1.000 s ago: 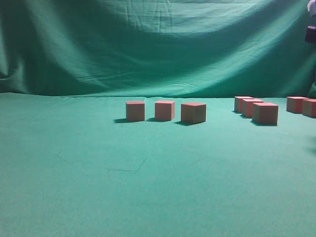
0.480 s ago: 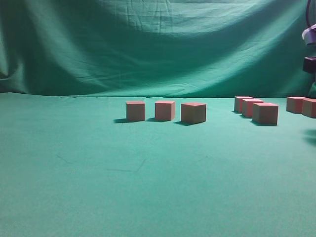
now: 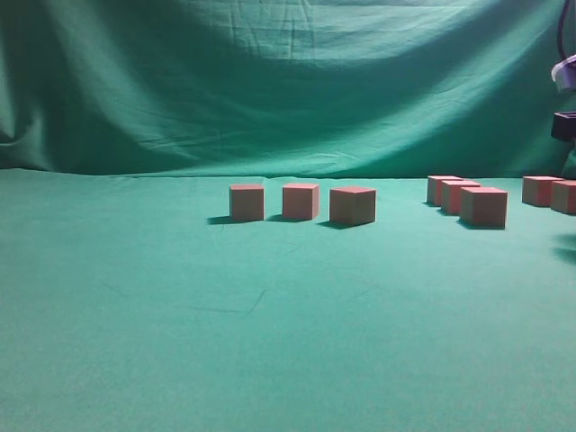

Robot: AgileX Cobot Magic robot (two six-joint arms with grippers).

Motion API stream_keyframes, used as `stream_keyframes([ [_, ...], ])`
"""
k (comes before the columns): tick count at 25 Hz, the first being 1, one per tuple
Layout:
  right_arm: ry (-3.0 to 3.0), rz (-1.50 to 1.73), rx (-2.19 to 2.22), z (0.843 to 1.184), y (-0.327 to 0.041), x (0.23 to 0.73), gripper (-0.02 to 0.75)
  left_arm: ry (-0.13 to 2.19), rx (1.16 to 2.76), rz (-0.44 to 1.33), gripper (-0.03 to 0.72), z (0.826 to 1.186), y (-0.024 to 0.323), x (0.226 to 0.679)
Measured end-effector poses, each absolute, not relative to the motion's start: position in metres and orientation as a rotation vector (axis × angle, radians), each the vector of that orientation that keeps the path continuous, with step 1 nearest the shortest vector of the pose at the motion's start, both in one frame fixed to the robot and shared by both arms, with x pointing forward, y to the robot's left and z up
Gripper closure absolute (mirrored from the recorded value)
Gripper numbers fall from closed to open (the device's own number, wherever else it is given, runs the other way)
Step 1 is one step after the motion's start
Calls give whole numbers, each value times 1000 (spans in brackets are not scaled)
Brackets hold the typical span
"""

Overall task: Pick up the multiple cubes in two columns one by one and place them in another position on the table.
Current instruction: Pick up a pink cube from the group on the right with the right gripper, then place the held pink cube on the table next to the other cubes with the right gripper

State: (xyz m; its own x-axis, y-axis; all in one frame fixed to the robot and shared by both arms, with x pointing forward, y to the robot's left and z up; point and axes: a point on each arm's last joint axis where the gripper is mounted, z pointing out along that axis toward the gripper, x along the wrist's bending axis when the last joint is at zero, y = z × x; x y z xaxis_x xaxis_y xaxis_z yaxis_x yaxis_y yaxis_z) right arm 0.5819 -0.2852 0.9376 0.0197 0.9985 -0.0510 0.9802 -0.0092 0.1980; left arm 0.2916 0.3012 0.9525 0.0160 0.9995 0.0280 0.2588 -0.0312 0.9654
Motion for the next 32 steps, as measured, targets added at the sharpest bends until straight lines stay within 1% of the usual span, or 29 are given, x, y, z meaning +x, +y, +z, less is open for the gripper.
stream_keyframes([
  [7,2085,111,2144,938,-285,579,473,1376,1429,1087,688,953,301,292],
  [12,2173,39,2262,949,-279,574,473,1376,1429,1087,688,953,301,292],
  [15,2331,175,2280,966,-265,575,473,1376,1429,1087,688,953,301,292],
  [18,2492,485,2232,996,-246,575,473,1376,1429,1087,688,953,301,292],
  [21,2622,803,2061,1028,-216,572,473,1376,1429,1087,688,953,301,292],
  [24,2784,991,1776,1056,-170,562,473,1376,1429,1087,688,953,301,292],
  [29,2966,1101,1115,1090,-84,534,473,1376,1429,1087,688,953,301,292],
  [32,2962,1044,826,1101,-43,521,473,1376,1429,1087,688,953,301,292],
])
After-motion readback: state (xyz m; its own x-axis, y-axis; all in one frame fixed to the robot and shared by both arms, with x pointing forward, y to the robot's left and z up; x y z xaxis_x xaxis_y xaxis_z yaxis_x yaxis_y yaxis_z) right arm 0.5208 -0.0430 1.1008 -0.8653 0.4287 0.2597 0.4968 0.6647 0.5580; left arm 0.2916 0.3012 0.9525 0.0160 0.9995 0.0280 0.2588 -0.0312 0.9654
